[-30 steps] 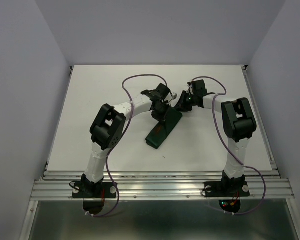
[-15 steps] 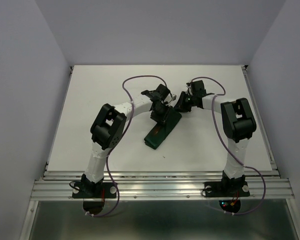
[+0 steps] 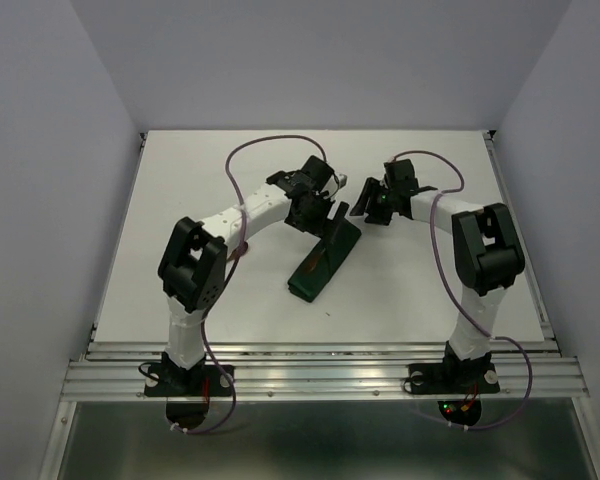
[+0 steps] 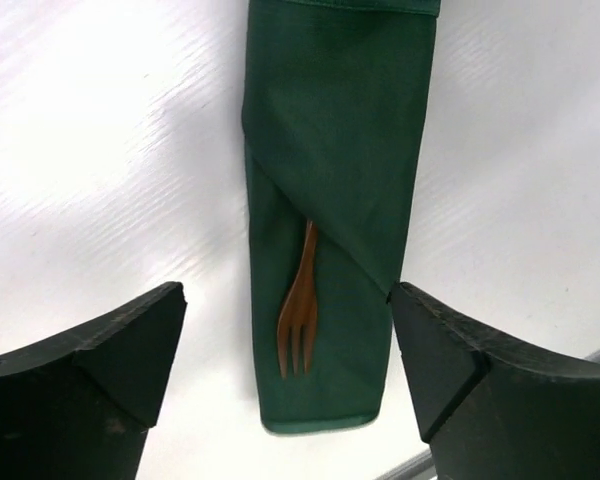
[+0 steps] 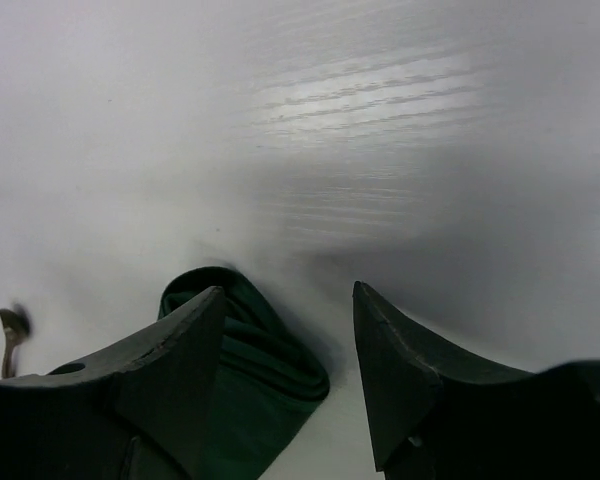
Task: Fold the napkin into a case and place the utensils inside
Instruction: Stuff the fork into the folded napkin, then move the spoon to the center of the board, then pick up the spoon from the center of the board, then stuff the spoon into the folded napkin.
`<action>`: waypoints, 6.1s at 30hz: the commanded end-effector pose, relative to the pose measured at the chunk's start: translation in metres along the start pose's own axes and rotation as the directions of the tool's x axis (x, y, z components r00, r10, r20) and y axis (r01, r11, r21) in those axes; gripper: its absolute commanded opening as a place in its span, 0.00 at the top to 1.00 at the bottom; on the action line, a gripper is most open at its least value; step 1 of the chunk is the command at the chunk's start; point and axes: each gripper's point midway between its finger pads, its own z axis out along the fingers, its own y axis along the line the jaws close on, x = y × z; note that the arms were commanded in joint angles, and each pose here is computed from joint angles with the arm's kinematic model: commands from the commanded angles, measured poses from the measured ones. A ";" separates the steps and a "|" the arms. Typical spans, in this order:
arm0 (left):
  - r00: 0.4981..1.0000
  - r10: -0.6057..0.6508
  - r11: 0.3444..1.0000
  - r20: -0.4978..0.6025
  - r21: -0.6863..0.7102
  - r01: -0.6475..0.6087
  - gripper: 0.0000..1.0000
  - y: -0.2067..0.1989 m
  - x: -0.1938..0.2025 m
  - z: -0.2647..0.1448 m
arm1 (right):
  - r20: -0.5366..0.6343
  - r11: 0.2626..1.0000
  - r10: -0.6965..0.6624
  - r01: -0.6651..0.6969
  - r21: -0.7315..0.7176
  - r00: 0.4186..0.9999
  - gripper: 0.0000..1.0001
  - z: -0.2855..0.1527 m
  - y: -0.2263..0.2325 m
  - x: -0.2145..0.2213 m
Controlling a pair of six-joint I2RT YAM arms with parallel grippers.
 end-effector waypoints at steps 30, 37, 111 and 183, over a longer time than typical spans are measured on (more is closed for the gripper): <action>0.386 -0.863 0.352 0.326 -0.161 0.922 0.04 0.159 0.149 -0.081 | 0.124 0.996 0.034 -0.044 0.079 0.992 0.19 -0.076 -0.032 -0.021; 0.271 -0.877 0.236 0.398 -0.135 0.962 0.01 0.170 0.143 -0.080 | 0.105 0.996 0.046 -0.054 0.073 0.993 0.18 -0.074 -0.033 -0.015; 0.242 -0.816 0.118 0.525 -0.258 0.959 0.11 0.242 0.114 -0.037 | 0.030 0.998 0.060 -0.060 0.006 0.998 0.15 -0.071 -0.026 0.005; 0.976 -0.101 0.994 0.192 0.048 0.094 1.00 0.029 0.041 -0.085 | 0.036 0.998 0.059 -0.059 -0.020 0.998 0.14 -0.063 -0.017 -0.011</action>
